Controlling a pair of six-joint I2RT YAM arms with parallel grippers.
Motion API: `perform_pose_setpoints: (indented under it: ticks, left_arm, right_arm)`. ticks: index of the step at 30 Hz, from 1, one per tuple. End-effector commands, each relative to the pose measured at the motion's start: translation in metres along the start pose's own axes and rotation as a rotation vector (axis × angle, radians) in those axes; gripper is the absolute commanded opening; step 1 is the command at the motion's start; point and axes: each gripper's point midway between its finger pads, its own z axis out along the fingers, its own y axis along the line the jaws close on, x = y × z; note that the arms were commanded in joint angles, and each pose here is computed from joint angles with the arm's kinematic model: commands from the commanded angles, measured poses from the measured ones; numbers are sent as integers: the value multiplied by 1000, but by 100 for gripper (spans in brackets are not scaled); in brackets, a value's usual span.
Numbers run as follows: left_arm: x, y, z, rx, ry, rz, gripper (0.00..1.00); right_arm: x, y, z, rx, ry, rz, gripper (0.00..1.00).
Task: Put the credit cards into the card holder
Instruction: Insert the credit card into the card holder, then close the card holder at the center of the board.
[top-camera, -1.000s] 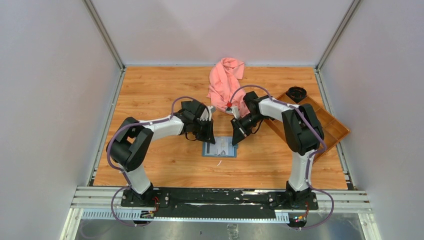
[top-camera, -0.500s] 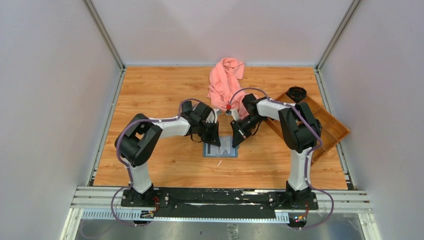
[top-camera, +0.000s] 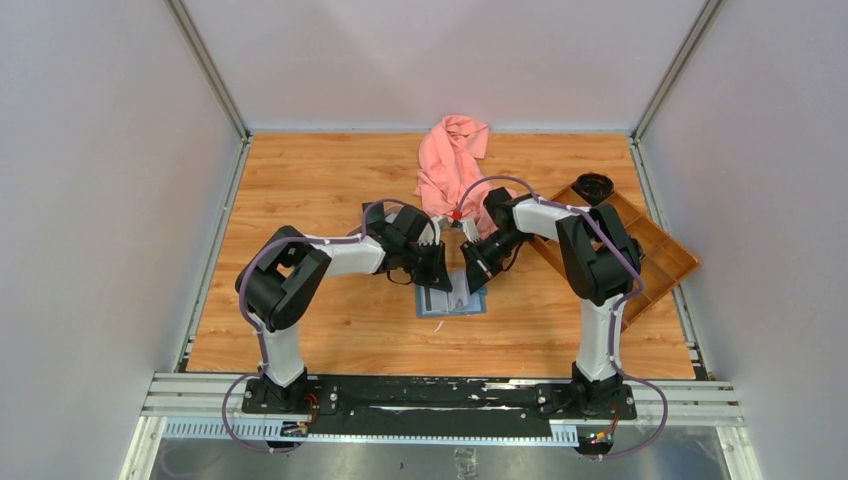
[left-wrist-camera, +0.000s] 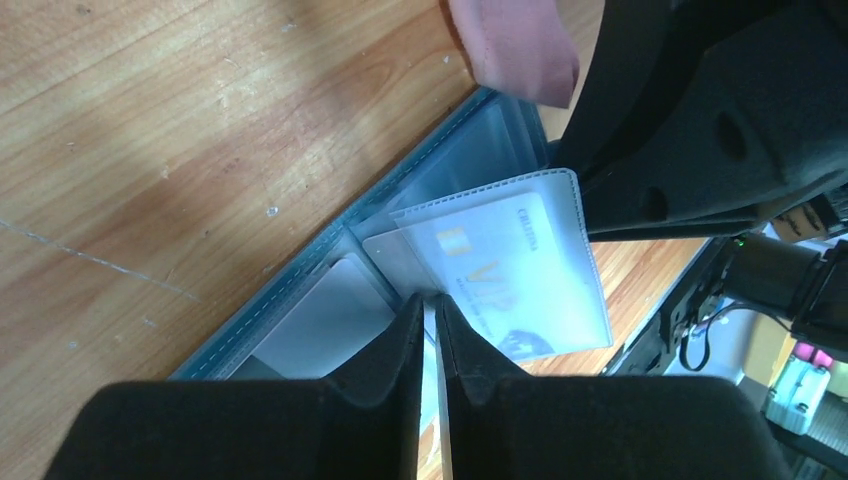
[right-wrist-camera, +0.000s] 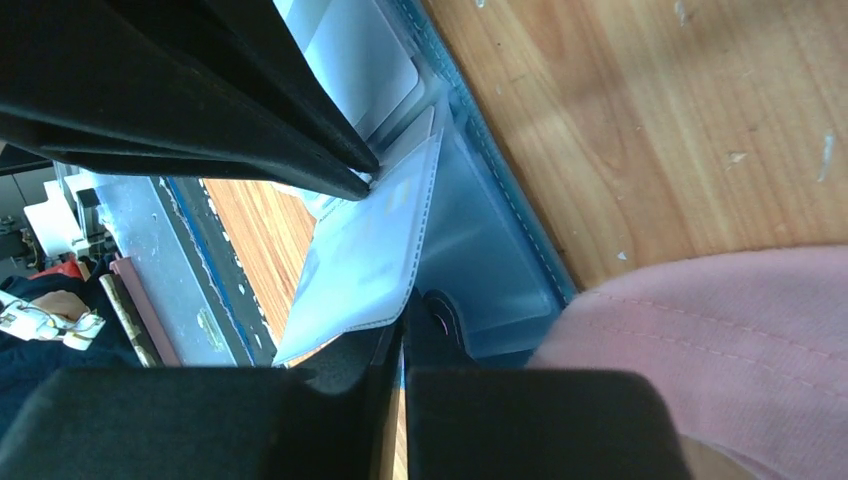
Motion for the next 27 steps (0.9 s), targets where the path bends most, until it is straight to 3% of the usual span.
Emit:
perform_pose_setpoints:
  ticks: [1,10,14,20,27]
  left_arm:
    - [-9,-14,1,51,-38,9,13]
    - [-23,-21,-27,20,-150,63,19]
    - [-22,-13,-40,-32,-203,88,19]
    - [1,9,-42,-108,-158,76,19]
    - [11,20,-25,-120,-99,51,14]
  right_arm:
    - [-6,-5,-14,84,-3,-53,7]
    - [-13,-16,-50,207,-61,-112,19]
    - [-15,-3,-48,144,-90,-124,20]
    - [-10,-1,-32,43,-77,-48,21]
    - [0,-15,-19,40,-33,19,21]
